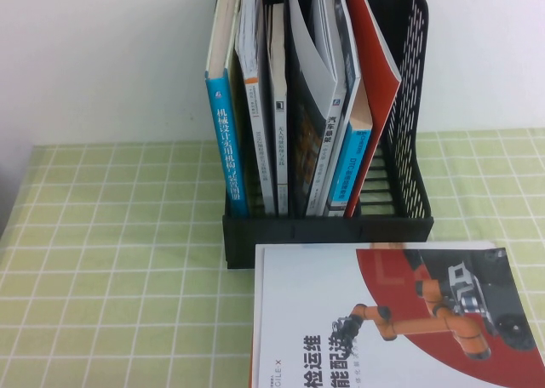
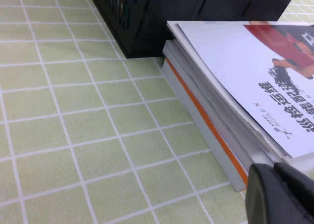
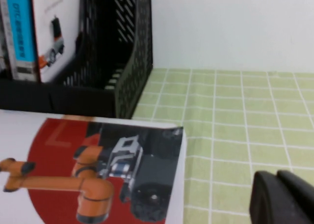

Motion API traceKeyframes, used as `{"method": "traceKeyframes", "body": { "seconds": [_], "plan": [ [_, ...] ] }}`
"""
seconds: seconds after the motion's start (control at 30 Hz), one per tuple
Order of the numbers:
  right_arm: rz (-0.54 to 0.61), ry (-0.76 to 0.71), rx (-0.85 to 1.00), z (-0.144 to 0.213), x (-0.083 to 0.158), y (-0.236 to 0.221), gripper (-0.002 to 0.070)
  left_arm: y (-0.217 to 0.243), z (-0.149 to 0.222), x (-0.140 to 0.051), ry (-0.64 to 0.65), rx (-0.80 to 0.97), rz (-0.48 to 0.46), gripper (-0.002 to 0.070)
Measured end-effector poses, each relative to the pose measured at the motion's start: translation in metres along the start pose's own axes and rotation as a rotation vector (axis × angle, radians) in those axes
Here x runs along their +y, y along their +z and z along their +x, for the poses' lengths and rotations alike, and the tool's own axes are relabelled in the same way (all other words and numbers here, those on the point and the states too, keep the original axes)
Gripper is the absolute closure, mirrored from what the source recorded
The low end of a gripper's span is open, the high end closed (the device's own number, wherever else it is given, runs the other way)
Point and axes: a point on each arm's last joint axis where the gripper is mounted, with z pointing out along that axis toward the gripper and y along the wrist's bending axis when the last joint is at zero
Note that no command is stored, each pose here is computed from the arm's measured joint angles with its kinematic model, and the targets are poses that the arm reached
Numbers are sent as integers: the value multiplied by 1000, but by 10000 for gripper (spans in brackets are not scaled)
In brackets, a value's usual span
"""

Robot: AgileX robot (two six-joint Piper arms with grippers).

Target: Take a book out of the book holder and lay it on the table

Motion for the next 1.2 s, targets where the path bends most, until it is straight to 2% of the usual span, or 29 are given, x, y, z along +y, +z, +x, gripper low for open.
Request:
{"method": "traceKeyframes", "body": {
  "seconds": [0.17,0.33,0.53,0.67,1.07,1.2],
  "plan": [
    [76,18,18,19,-4,8,678,0,0,0,2,0,0,676],
    [129,12,38,22,-6,8,678,0,0,0,2,2,1,676],
    [72,248,75,26,1,8,678,0,0,0,2,4,1,676],
    [34,339,77,26,5,8,678,0,0,0,2,4,1,676],
    [24,366,77,25,6,8,678,0,0,0,5,4,0,676],
    [23,366,79,26,6,8,678,0,-3,4,61,-41,-47,677]
  ]
}}
